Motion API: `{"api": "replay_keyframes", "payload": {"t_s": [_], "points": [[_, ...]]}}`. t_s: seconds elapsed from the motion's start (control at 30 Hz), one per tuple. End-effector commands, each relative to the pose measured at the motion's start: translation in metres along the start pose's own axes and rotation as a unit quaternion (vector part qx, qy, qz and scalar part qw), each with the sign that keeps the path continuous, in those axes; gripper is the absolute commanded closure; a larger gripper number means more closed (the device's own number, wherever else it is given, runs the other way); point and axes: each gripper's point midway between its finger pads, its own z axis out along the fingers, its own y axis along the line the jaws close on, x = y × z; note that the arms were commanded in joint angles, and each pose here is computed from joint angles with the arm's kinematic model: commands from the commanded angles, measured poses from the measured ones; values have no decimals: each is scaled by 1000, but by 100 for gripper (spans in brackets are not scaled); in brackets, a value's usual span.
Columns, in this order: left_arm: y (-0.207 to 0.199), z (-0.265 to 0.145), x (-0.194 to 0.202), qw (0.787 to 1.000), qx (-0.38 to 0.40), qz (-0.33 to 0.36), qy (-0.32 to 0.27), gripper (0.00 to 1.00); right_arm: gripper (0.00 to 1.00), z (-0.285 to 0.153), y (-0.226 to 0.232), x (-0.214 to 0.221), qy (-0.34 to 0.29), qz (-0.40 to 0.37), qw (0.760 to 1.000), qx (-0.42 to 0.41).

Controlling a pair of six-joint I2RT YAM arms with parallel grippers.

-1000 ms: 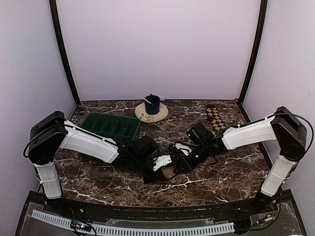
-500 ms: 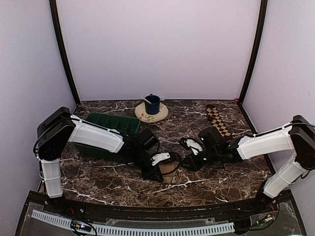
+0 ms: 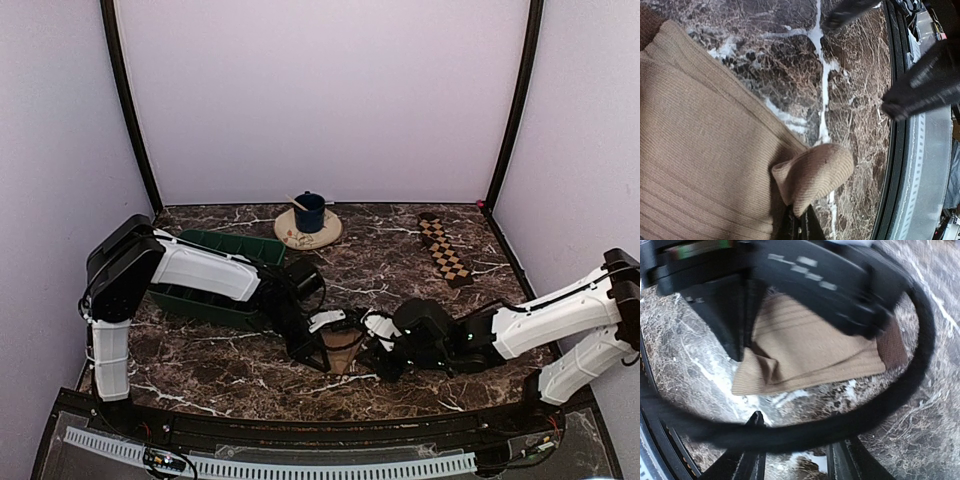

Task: Roll the socks
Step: Roll the sock at the center of the board.

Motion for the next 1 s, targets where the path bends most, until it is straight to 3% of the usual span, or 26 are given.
{"api": "replay_keyframes", "payload": {"t_s": [0.0, 0.3, 0.97], "points": [[-2, -3, 9, 999, 21, -17, 25, 100, 60, -6, 8, -14, -39, -49, 997, 33], [3, 0, 14, 998, 38, -32, 40, 100, 49, 8, 45, -18, -26, -147, 988, 32], [5, 2, 17, 996, 64, -44, 53, 100, 51, 46, 64, -12, 19, -269, 962, 34]]}}
